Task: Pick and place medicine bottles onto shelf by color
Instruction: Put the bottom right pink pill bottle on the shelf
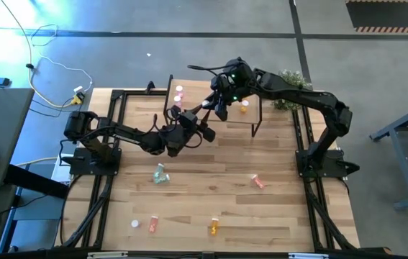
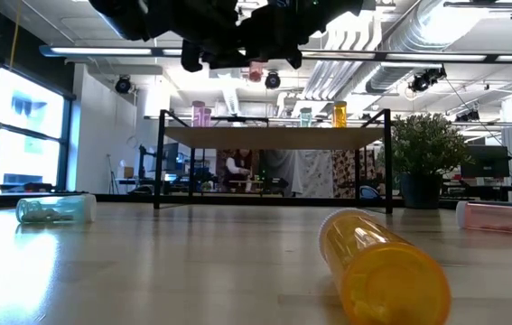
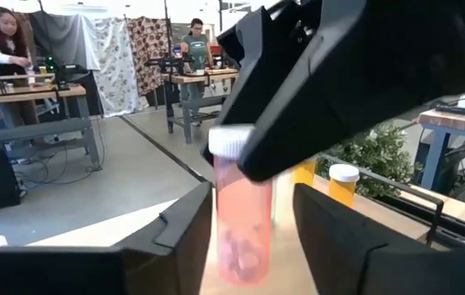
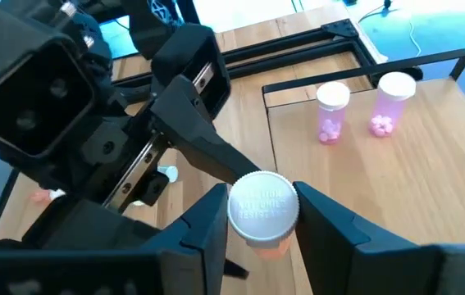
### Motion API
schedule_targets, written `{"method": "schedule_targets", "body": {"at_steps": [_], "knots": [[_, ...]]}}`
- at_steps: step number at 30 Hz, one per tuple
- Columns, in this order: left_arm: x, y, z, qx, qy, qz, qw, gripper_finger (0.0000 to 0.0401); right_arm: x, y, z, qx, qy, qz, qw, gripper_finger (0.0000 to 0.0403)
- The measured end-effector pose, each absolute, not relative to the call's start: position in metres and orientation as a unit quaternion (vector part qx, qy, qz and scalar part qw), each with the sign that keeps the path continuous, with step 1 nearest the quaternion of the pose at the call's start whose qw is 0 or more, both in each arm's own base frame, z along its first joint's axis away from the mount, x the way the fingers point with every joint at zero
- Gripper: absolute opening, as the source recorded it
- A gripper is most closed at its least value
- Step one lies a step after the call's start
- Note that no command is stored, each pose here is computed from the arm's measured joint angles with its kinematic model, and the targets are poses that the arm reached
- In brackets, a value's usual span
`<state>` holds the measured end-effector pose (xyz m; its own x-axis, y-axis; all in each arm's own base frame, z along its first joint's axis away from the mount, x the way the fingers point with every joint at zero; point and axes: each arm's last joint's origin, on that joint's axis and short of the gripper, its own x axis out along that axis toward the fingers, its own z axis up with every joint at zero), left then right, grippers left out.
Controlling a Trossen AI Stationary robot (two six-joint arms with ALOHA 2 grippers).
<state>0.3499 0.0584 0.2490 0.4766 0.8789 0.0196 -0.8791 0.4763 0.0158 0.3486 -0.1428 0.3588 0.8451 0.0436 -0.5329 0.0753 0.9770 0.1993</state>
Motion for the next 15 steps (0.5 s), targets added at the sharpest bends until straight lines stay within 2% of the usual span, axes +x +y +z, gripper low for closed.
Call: {"method": "schedule_targets", "body": {"at_steps": [6,15], "knots": [[0.347,0.058,0.251,0.009,-0.001,0.538,0.843,0.0206,0.345,-0.151,0.359,0.107,0.278,-0.027,0.954,0.0113],[0.331,0.054,0.273,-0.014,-0.007,0.541,0.841,0.0211,0.336,-0.178,0.362,0.097,0.256,-0.084,0.958,0.0113]]}}
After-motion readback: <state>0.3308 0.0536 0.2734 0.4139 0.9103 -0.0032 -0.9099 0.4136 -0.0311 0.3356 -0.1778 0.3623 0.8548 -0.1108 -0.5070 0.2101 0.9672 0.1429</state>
